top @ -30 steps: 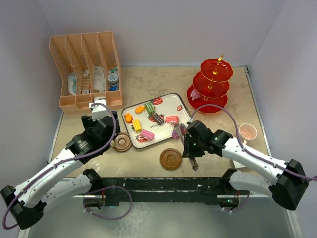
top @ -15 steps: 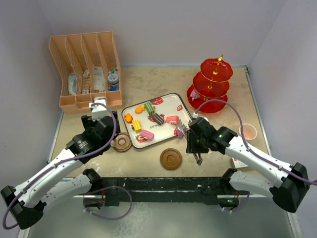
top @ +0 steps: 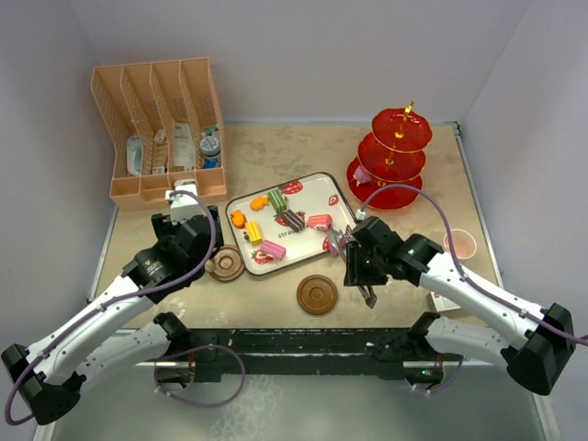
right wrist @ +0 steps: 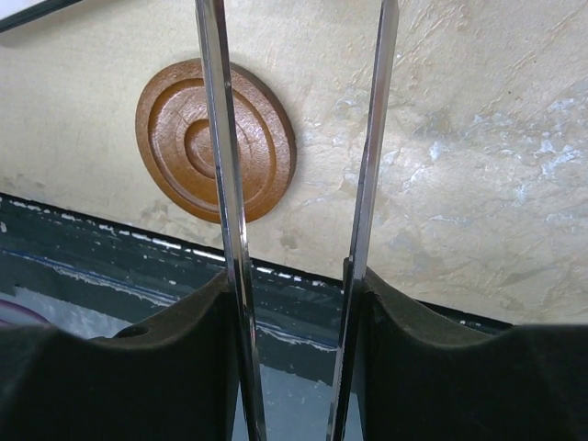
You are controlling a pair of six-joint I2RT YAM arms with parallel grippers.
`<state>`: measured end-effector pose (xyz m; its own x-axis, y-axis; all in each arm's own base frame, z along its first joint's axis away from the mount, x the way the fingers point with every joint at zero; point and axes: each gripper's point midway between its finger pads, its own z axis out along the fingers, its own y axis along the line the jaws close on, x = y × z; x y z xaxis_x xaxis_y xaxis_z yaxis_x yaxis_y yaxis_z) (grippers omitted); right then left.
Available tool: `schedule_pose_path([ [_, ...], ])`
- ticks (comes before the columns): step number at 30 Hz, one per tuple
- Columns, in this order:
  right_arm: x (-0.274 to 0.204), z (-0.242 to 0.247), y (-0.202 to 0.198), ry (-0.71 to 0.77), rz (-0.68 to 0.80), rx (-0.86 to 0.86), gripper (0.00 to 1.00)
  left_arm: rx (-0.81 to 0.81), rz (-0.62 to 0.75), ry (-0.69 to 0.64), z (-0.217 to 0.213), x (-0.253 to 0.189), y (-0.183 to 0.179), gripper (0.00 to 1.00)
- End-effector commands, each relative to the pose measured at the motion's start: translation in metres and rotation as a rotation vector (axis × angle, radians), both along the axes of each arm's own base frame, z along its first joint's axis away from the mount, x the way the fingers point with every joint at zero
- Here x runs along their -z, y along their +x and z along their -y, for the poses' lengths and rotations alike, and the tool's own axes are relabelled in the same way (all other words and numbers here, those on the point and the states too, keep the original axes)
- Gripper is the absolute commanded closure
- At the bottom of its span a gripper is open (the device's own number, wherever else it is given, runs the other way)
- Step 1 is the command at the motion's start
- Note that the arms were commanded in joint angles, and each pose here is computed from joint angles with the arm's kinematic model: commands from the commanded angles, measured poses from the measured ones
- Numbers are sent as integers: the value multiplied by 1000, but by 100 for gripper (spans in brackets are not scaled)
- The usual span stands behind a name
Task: Serve the afternoon tea
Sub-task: Pick up the desert from the tray.
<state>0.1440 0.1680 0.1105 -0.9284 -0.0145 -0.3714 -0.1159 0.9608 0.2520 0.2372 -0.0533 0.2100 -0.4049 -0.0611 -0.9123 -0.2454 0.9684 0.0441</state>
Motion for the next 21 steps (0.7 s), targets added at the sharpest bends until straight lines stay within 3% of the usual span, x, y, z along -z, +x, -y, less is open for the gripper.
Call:
schedule_pose_path([
  [1, -6, 2, 1, -19, -7, -3, 53, -1, 28, -28, 2, -10, 2, 15],
  [21, -15, -10, 4, -31, -32, -28, 54, 8, 42, -44, 1, -14, 0, 15],
])
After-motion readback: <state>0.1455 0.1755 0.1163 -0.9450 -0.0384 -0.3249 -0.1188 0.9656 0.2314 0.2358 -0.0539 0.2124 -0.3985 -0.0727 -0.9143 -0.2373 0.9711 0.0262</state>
